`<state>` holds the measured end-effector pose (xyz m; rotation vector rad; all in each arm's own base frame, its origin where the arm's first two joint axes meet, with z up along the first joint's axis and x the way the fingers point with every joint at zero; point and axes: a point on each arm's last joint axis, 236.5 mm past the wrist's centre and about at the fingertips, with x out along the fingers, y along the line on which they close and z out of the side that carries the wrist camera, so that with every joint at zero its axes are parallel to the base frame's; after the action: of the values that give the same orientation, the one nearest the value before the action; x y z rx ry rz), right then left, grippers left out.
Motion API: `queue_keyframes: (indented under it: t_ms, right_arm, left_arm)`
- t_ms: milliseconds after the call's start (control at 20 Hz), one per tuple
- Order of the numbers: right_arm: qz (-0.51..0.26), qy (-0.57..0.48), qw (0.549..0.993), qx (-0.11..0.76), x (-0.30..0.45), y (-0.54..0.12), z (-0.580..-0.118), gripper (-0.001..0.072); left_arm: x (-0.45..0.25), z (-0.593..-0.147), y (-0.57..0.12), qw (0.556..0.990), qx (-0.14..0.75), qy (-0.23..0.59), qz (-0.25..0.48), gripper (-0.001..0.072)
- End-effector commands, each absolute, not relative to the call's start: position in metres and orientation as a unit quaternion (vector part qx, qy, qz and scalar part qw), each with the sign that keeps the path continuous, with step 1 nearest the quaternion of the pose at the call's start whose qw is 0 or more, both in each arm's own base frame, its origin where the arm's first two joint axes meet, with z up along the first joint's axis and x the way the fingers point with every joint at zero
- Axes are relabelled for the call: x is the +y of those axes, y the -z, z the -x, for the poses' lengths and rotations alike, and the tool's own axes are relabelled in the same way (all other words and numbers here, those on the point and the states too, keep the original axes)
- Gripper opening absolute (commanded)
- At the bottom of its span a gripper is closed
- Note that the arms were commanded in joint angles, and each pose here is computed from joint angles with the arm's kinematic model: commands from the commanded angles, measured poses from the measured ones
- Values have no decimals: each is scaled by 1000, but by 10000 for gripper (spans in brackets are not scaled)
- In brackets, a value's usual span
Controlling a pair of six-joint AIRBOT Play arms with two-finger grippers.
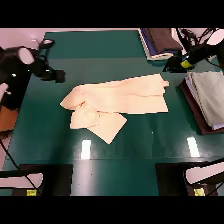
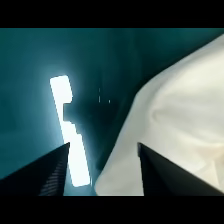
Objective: Fold the shirts.
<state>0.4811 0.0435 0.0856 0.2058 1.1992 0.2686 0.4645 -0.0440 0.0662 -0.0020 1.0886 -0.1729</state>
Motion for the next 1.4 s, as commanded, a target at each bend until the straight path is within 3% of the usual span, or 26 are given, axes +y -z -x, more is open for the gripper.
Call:
queue_keyframes:
  t_ms: [0,450,600,800,1150,1250,1300,1350]
  right_arm:
    - [-79,-138,809,566,40,-106,-464,484]
    - [-55,-166,820,544,69,-138,-448,483]
    - [-49,-174,819,545,78,-138,-447,439]
    - [-45,-181,812,553,84,-136,-442,439]
    - [-44,-182,804,564,84,-134,-436,439]
    - [-43,-183,801,568,84,-134,-433,439]
    - [-43,-184,799,571,83,-133,-431,439]
    - [-43,-184,798,572,84,-133,-431,439]
  left_arm:
    - [-22,-434,-67,816,561,83,108,505]
    - [-61,-317,30,776,584,92,218,505]
    - [-82,-326,48,799,545,102,231,505]
    - [-86,-370,34,858,454,77,228,505]
    - [-76,-398,16,879,408,53,241,468]
    - [-70,-418,-10,900,374,55,219,145]
    - [-66,-426,-22,909,358,55,207,22]
    - [-64,-432,-33,916,344,55,200,22]
